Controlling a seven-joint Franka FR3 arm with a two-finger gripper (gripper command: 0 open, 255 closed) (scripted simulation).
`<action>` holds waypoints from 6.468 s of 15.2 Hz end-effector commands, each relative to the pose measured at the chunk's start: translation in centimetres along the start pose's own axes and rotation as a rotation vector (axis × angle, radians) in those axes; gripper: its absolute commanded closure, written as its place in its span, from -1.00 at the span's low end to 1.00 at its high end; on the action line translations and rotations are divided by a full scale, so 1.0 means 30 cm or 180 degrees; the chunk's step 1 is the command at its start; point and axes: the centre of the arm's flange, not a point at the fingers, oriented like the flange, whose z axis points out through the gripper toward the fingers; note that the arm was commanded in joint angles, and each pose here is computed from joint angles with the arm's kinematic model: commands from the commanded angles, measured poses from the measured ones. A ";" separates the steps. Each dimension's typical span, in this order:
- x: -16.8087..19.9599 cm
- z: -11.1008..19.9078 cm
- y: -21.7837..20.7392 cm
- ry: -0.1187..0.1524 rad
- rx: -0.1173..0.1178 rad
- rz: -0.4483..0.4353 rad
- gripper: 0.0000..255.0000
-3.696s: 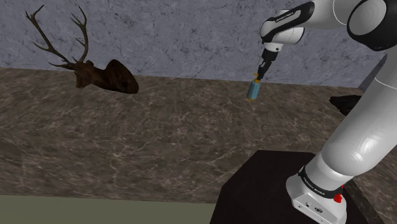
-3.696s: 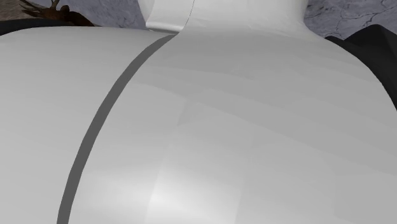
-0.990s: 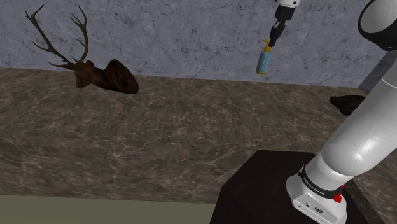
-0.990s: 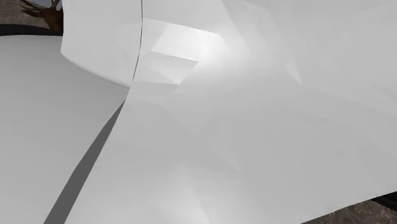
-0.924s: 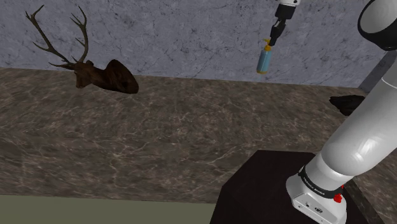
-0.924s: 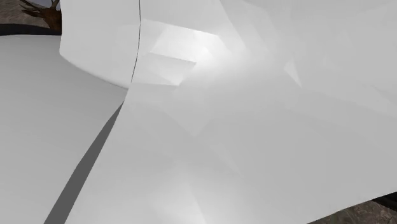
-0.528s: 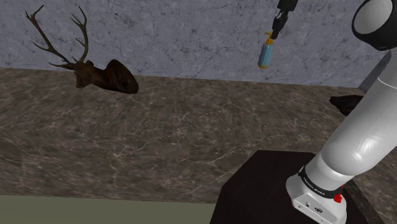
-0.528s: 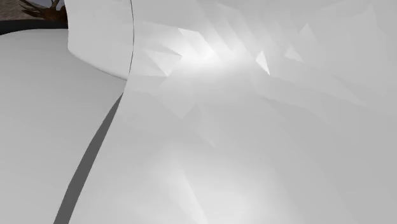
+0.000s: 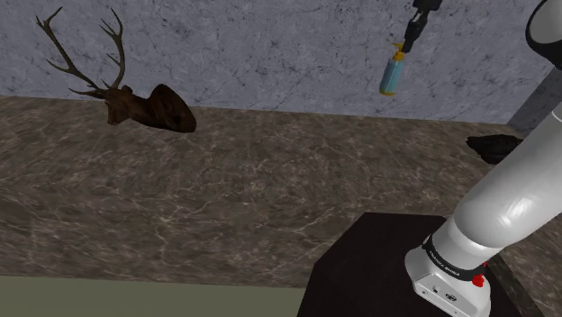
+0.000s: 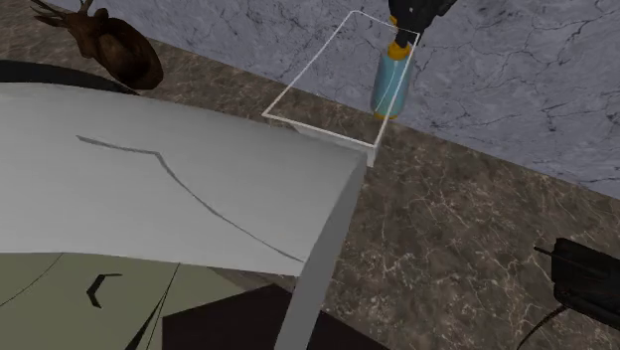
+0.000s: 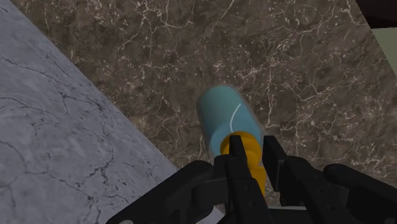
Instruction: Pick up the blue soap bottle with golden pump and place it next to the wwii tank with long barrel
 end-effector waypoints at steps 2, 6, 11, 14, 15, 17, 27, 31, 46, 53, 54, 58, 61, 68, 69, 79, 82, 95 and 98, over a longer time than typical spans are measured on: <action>-0.129 -0.001 0.017 -0.0001 0.0001 -0.0003 1.00; -0.302 -0.011 0.046 -0.0001 0.0001 -0.0003 1.00; -0.519 -0.023 0.083 -0.0001 0.0001 -0.0003 1.00; -0.649 -0.031 0.104 -0.0001 0.0001 -0.0003 1.00; -0.692 -0.033 0.112 -0.0001 0.0001 -0.0003 1.00; -0.779 -0.038 0.126 -0.0001 0.0001 -0.0003 1.00; -1.212 -0.063 0.199 -0.0001 0.0001 -0.0003 1.00; -1.385 -0.073 0.228 -0.0001 0.0001 -0.0003 1.00; -1.739 0.030 0.296 -0.0001 0.0001 -0.0003 1.00; -1.744 0.153 0.304 -0.0001 0.0001 -0.0003 1.00; -1.745 0.170 0.305 -0.0001 0.0001 -0.0003 1.00; -1.748 0.240 0.310 -0.0001 0.0001 -0.0003 1.00; -1.750 0.293 0.314 -0.0001 0.0001 -0.0003 1.00; -1.755 0.416 0.323 -0.0001 0.0001 -0.0003 1.00; -1.756 0.433 0.324 -0.0001 0.0001 -0.0003 1.00; -1.763 0.609 0.336 -0.0001 0.0001 -0.0003 1.00; -1.766 0.661 0.340 -0.0001 0.0001 -0.0003 1.00; -1.767 0.702 0.343 -0.0001 0.0001 -0.0003 -1.00; -1.767 0.702 0.343 -0.0001 0.0001 -0.0003 -1.00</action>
